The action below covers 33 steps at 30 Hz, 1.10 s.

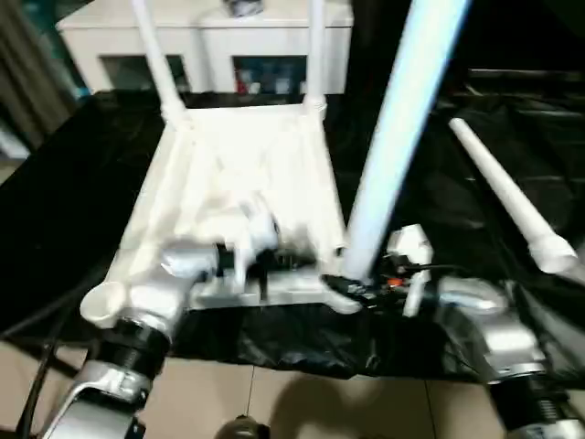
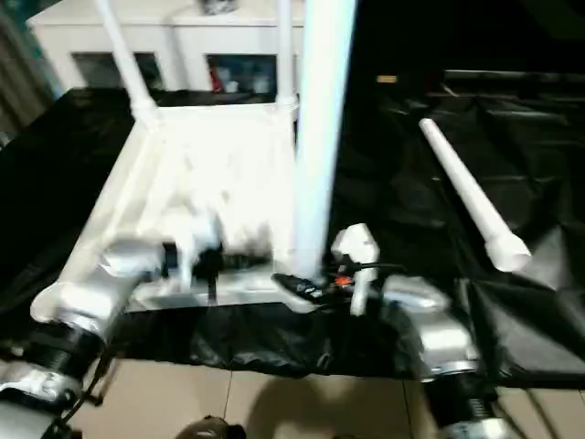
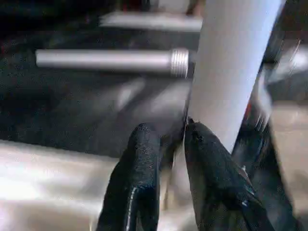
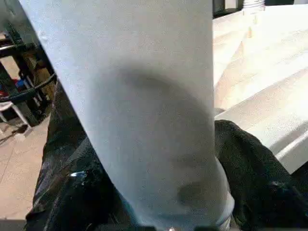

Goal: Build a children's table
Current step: Insert table leg to table base

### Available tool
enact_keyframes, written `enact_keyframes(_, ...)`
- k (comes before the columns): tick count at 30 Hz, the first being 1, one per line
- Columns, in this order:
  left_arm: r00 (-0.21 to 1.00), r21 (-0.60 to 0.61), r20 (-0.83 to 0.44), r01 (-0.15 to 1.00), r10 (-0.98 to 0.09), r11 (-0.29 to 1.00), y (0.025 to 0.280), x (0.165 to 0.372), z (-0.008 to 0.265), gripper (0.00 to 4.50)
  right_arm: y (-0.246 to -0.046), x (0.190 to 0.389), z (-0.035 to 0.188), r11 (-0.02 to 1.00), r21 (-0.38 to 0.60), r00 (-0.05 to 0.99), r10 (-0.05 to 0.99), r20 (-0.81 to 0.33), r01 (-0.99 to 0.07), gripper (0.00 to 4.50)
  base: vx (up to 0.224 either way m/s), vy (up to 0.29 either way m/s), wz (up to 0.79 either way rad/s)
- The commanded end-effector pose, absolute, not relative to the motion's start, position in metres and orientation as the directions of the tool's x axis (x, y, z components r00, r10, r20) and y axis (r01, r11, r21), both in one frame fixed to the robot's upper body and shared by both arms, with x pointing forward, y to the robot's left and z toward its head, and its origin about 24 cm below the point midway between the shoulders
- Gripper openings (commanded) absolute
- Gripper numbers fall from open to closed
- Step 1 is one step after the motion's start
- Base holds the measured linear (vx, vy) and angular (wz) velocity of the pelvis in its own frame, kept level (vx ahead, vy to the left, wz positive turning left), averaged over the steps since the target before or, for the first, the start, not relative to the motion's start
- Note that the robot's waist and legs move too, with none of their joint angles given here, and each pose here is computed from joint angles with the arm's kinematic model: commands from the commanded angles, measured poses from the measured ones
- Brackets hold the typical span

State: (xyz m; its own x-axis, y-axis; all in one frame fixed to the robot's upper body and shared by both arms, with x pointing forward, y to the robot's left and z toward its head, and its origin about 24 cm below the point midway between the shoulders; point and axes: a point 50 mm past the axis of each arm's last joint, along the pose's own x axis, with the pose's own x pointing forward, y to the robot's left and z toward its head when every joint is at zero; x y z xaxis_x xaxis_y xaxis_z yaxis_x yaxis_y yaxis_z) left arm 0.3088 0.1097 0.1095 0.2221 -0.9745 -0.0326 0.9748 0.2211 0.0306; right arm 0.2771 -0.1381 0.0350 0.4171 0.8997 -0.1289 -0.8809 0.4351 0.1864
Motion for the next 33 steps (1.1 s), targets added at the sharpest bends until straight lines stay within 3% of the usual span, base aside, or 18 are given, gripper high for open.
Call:
enact_keyframes(1, 0.197, 0.013, -0.007, 0.98, -0.98, 0.197, 0.108, 0.308, 0.115, 1.27, -0.141, 0.272, 0.017, 0.466, 0.25, 0.425, 0.883, -0.201, -0.849, 2.67, 0.0, 0.0, 0.0)
enact_keyframes(7, 0.087, -0.06, 0.103, 0.995, -0.991, 0.081, 0.092, 0.3, 0.132, 1.66, -0.139, 0.274, 0.012, 0.452, 0.257, 0.406, 0.888, -0.214, -0.854, 2.67, 0.0, 0.0, 0.0)
enact_keyframes(18, 0.065, -0.071, 0.109, 0.996, -0.992, 0.057, 0.079, 0.301, 0.136, 2.53, -0.139, 0.277, 0.013, 0.433, 0.254, 0.385, 0.896, -0.221, -0.865, 2.67, 0.0, 0.0, 0.0)
enact_keyframes(24, 0.071, -0.065, 0.154, 0.996, -0.985, 0.061, 0.053, 0.303, 0.142, 3.03, -0.14, 0.276, 0.013, 0.419, 0.255, 0.366, 0.902, -0.23, -0.872, 2.67, 0.0, 0.0, 0.0)
enact_keyframes(31, 0.062, -0.098, 0.162, 0.994, -0.985, 0.046, 0.044, 0.303, 0.141, 2.67, -0.141, 0.277, 0.013, 0.42, 0.249, 0.367, 0.9, -0.233, -0.872, 2.67, 0.0, 0.0, 0.0)
enact_keyframes(33, 0.064, -0.098, 0.161, 0.994, -0.985, 0.049, 0.043, 0.303, 0.14, 2.32, -0.141, 0.277, 0.013, 0.421, 0.248, 0.368, 0.9, -0.233, -0.873, 2.67, 0.0, 0.0, 0.0)
